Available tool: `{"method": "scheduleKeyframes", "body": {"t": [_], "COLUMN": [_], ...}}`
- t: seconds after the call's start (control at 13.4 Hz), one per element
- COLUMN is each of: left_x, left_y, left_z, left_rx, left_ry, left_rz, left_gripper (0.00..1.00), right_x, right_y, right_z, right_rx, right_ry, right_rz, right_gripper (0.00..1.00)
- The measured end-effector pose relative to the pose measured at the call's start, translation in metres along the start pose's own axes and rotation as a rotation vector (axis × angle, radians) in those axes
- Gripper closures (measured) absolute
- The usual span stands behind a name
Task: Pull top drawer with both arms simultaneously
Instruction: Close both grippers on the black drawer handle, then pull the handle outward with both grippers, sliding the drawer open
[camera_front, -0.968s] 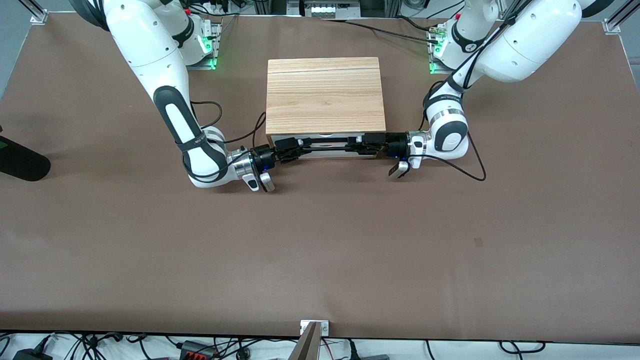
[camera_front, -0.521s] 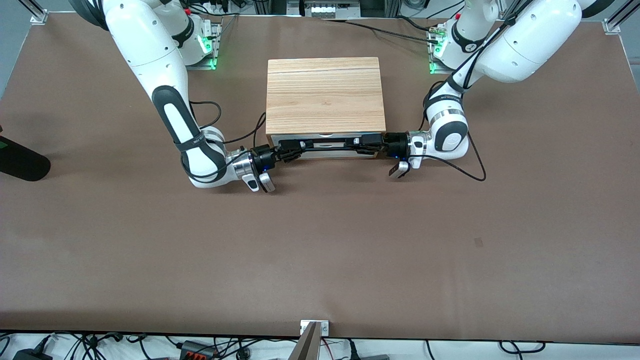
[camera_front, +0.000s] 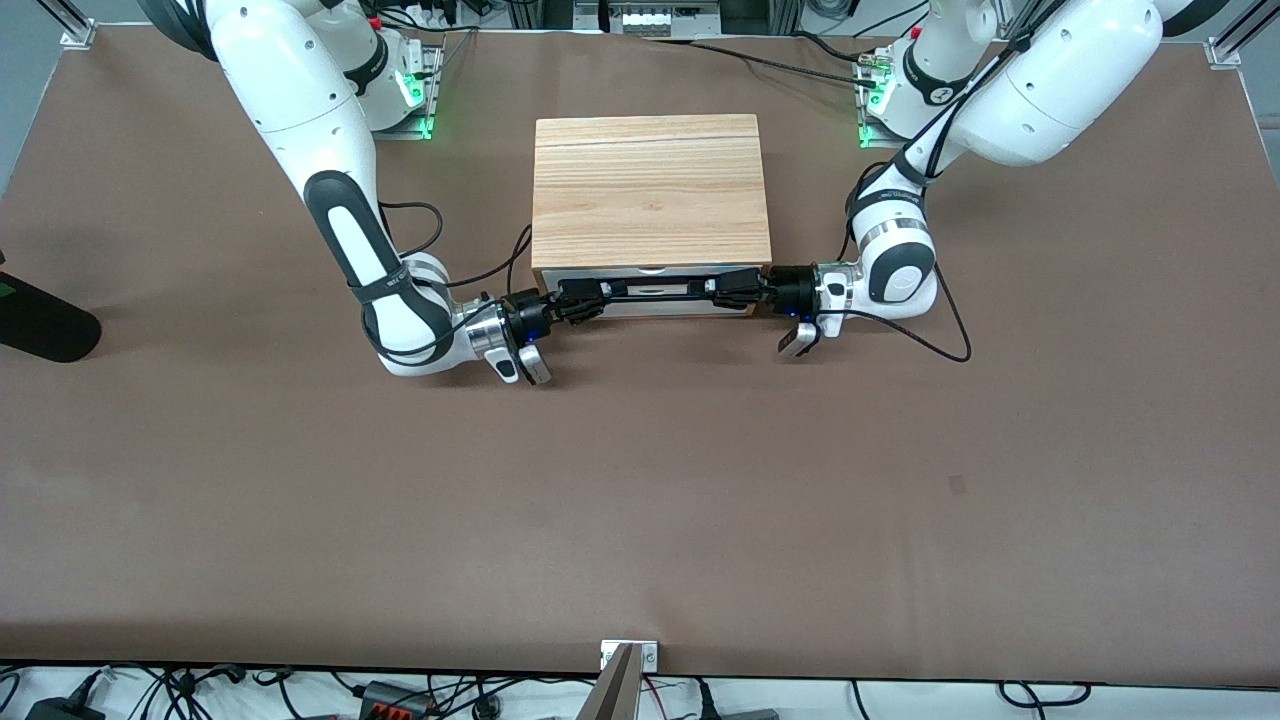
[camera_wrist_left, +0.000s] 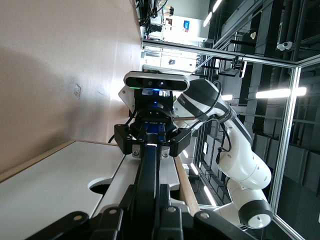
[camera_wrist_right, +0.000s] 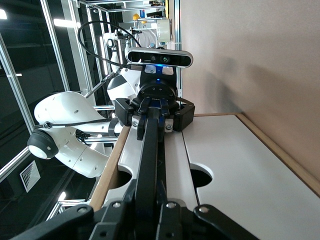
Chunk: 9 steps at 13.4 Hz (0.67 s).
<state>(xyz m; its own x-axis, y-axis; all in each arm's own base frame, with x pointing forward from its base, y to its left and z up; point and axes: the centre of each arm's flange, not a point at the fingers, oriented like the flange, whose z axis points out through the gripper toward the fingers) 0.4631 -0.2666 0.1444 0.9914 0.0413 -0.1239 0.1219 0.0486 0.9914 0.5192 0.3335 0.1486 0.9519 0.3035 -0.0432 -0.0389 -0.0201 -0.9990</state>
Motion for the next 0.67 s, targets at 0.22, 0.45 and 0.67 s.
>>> {"method": "scheduleKeyframes", "body": {"t": [0.22,0.45,0.67], "left_x": [0.001,0.003,0.013], "left_y": [-0.001,0.001,0.006], "left_z": [0.000,0.000,0.000], "left_rx": [0.009,0.016,0.019], "left_ry": [0.006,0.010,0.022], "left_rz": [0.004,0.019,0.039], "left_gripper": [0.81,0.81,0.81], "right_x": [0.000,0.002,0.012], "right_y": [0.000,-0.001,-0.006], "right_z": [0.000,-0.001,-0.004], "right_rx": [-0.002,-0.006,-0.016], "right_ry": [0.002,0.006,0.017], "right_rz": [-0.001,-0.005,-0.028], "right_gripper": [0.84,0.84,0.84]}}
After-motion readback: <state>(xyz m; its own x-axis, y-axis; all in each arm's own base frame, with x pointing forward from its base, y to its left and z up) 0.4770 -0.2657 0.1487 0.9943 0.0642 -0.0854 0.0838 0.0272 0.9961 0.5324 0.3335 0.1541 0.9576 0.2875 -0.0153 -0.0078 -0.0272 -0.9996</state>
